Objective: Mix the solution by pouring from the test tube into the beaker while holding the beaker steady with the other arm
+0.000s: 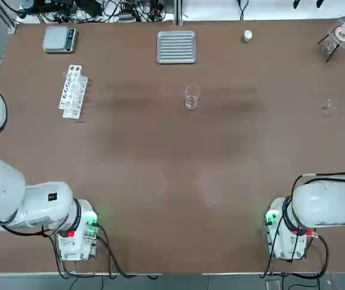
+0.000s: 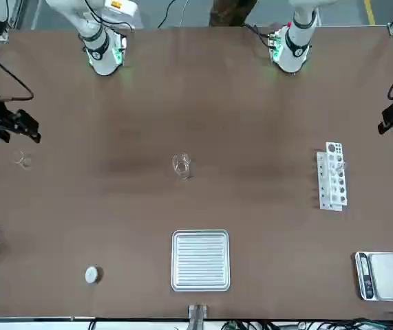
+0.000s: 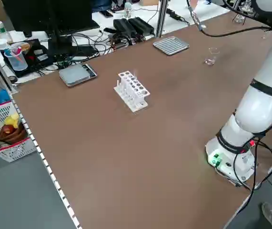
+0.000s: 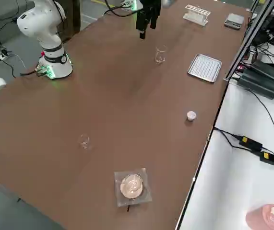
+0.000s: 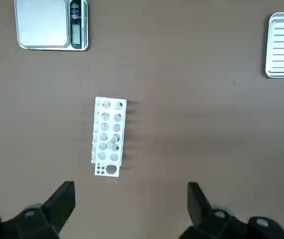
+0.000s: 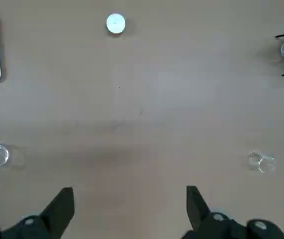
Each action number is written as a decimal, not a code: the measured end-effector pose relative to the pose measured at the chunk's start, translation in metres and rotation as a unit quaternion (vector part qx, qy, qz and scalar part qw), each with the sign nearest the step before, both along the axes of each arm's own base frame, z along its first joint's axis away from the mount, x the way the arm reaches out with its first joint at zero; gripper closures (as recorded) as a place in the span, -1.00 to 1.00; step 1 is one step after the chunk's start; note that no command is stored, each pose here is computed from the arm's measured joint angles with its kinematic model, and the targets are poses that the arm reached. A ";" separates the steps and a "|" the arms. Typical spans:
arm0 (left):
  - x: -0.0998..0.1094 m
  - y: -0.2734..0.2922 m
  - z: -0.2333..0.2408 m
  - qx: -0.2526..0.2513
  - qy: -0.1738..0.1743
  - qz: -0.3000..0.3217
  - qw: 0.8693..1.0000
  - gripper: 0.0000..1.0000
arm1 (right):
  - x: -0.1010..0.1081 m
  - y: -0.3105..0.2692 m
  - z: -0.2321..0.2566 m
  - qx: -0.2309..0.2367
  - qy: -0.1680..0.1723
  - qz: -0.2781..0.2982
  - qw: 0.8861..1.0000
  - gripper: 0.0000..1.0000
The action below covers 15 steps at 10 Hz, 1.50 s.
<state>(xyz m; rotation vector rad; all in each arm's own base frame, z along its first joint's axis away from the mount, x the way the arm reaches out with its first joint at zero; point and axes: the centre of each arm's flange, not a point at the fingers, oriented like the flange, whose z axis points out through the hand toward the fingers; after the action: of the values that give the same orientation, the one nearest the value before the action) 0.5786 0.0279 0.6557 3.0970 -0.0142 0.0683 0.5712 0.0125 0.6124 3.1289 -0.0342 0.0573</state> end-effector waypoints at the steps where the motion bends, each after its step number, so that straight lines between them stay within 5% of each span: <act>1: 0.000 0.000 0.000 0.000 0.000 0.000 1.000 -0.99 | 0.001 0.001 -0.002 0.000 0.002 0.000 1.000 -0.99; 4: 0.004 -0.004 -0.008 -0.001 0.006 -0.014 1.000 -0.99 | 0.005 0.002 -0.011 0.000 0.007 0.001 1.000 -0.99; 9: 0.019 -0.004 -0.026 0.002 0.012 -0.142 0.990 -0.99 | 0.019 0.018 -0.038 0.040 0.020 0.008 0.999 -0.99; 13: 0.015 0.058 -0.027 0.001 0.002 -0.256 0.967 -0.99 | 0.033 0.027 -0.058 0.090 0.014 0.057 0.994 -0.99; 15: 0.009 0.097 -0.027 -0.041 -0.027 -0.293 0.955 -0.99 | 0.044 0.023 -0.069 0.112 -0.013 0.111 0.987 -0.99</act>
<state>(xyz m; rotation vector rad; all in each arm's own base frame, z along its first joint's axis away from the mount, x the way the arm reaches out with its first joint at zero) 0.5880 0.1253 0.6287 2.8660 -0.8932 0.1261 0.6148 0.0351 0.5437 3.3405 0.3328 0.1043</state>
